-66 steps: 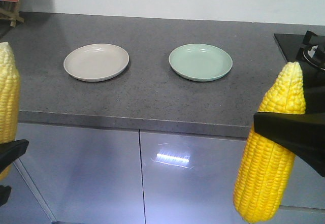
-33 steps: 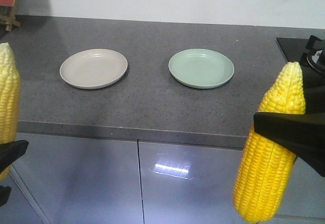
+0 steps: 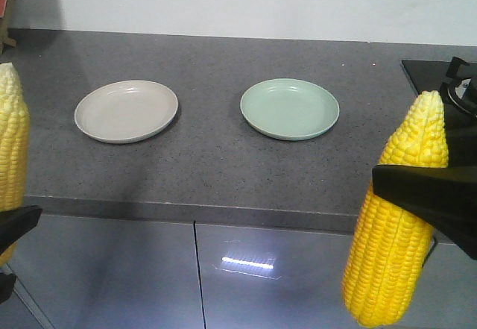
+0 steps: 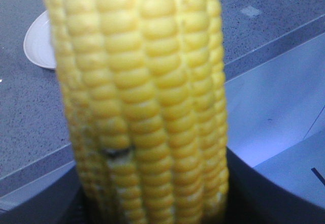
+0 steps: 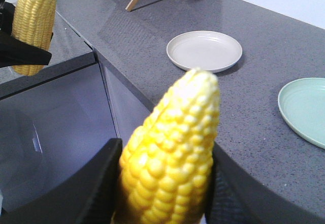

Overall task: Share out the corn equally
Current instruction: 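Drive the base up to the counter edge, centering both plates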

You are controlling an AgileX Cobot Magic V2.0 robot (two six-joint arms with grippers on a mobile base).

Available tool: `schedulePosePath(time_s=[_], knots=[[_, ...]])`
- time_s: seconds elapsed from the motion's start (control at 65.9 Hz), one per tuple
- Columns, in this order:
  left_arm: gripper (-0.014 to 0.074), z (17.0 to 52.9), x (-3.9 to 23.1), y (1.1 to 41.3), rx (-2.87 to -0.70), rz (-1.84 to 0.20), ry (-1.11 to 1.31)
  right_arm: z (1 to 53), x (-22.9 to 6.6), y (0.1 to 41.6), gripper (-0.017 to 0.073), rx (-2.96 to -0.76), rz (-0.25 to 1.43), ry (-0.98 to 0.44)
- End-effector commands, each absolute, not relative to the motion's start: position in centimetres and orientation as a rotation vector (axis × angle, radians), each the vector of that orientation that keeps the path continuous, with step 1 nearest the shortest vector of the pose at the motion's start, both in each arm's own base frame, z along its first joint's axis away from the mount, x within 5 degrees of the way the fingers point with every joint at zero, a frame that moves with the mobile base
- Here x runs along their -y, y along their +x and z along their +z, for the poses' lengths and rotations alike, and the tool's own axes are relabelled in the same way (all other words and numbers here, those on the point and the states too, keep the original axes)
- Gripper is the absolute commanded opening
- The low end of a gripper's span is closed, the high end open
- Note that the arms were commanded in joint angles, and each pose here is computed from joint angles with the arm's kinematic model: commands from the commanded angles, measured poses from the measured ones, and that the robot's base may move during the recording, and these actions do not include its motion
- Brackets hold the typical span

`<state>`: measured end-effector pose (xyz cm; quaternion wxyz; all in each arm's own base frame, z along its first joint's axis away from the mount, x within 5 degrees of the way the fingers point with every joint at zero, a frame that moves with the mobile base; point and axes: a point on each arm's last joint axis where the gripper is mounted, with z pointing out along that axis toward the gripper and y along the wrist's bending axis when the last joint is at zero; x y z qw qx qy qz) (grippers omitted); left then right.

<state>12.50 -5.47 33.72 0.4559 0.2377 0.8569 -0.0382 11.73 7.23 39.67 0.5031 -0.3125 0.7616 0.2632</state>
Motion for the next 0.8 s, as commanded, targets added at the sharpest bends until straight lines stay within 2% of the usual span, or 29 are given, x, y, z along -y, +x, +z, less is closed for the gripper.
schedulePosePath(time_s=[0.0, 0.789], knots=[[0.0317, 35.19, 5.63, 12.67, -2.018, -0.115, 0.568, 40.94, -7.27, 11.64, 0.0207, -1.771, 0.650, -0.713], [0.0317, 35.19, 5.63, 12.67, -2.018, -0.115, 0.568, 40.94, -7.27, 11.64, 0.0207, -1.771, 0.650, -0.713]])
